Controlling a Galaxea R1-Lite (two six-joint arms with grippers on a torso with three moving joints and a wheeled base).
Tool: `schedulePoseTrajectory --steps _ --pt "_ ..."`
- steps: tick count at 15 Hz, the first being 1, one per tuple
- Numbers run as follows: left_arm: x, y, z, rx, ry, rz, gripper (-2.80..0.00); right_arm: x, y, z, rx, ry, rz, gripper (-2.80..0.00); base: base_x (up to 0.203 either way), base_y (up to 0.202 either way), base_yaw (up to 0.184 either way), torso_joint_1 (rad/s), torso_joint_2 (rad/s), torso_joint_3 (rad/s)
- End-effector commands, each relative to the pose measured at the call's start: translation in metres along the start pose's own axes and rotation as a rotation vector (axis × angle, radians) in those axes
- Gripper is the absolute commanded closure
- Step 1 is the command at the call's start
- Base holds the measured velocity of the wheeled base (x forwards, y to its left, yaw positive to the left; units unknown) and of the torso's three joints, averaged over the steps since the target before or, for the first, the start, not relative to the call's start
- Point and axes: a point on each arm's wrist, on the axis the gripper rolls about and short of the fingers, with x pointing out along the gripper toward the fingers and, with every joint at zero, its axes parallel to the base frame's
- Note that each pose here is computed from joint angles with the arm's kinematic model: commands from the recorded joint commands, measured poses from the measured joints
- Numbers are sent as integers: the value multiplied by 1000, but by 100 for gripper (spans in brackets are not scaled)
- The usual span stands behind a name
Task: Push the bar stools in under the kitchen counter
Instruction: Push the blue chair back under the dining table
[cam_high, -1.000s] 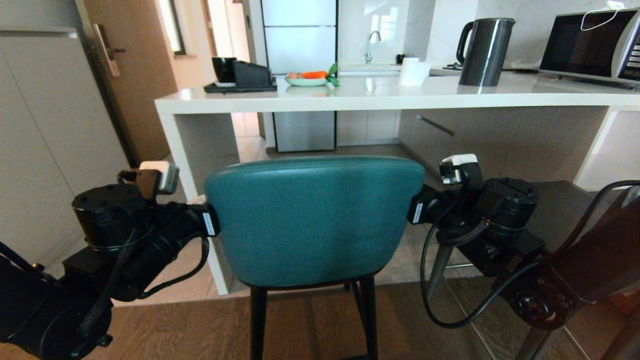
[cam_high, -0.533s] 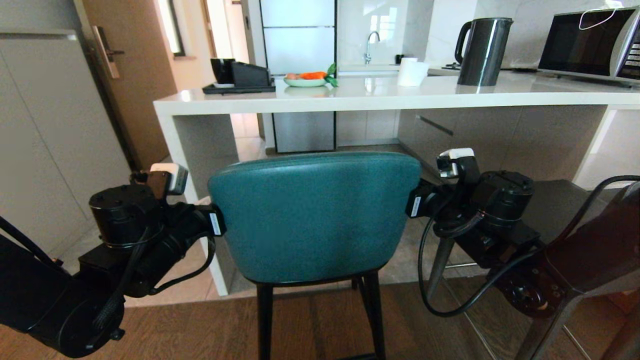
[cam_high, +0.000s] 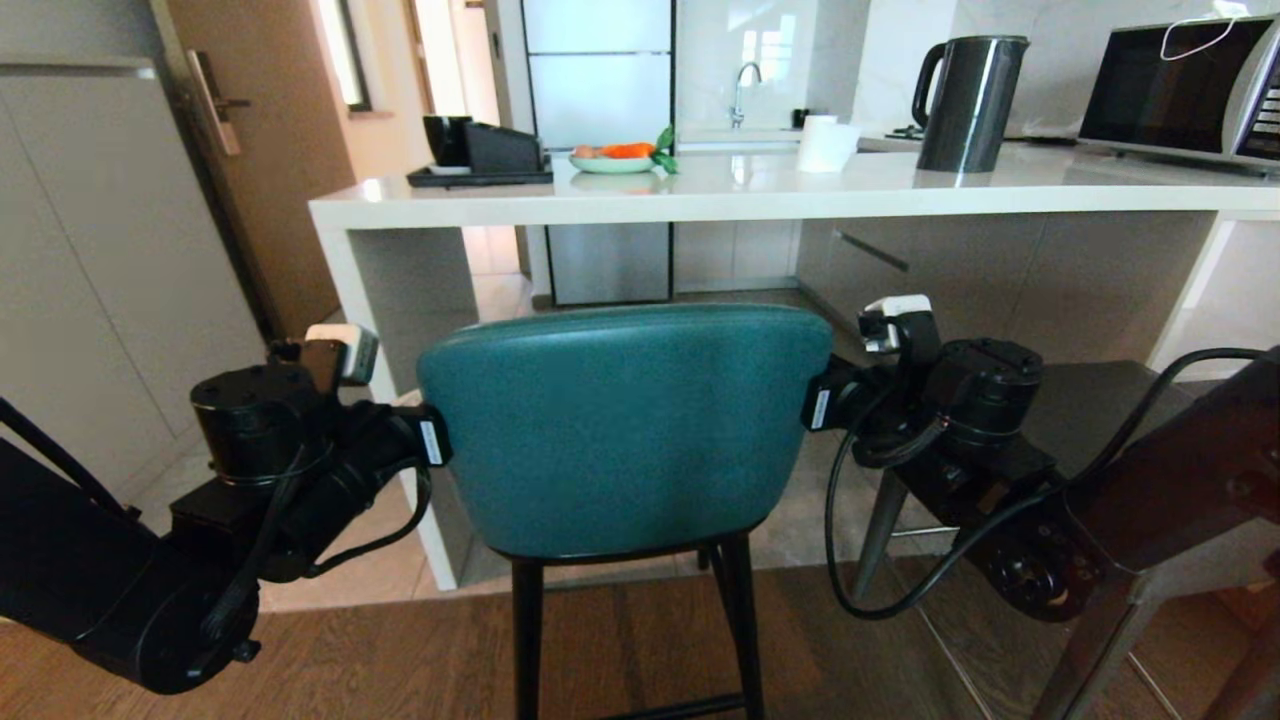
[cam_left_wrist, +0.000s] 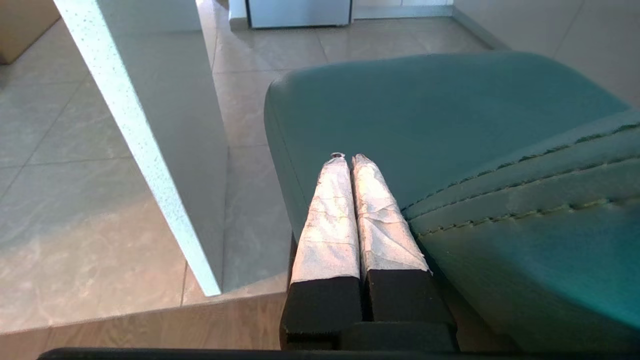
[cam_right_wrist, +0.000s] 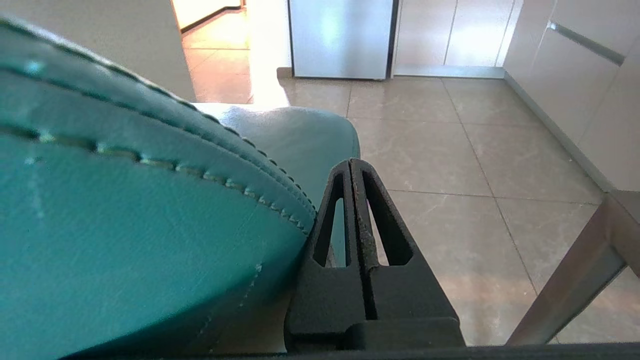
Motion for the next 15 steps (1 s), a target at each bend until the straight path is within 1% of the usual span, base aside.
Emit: schedulePoseTrajectory --steps 1,5,7,8,9,13,15 --pt "5 6 -2 -1 1 26 0 2 2 -2 -7 1 6 0 0 0 0 0 0 0" --pt "15 7 -2 -4 -9 24 0 1 2 -2 -5 4 3 0 0 0 0 0 0 0" --pt "27 5 7 -6 -47 22 0 1 2 -4 -6 8 2 0 0 0 0 0 0 0" --pt "32 3 8 13 -53 18 0 0 2 -4 -6 10 2 0 0 0 0 0 0 0" --pt "34 2 5 36 -40 17 0 0 2 -5 -6 11 2 0 0 0 0 0 0 0" --pt "26 8 -2 36 -16 31 0 1 2 -7 -5 15 1 0 0 0 0 0 0 0" --pt "18 10 -8 36 -17 32 0 1 1 -7 -4 15 -3 0 0 0 0 0 0 0"
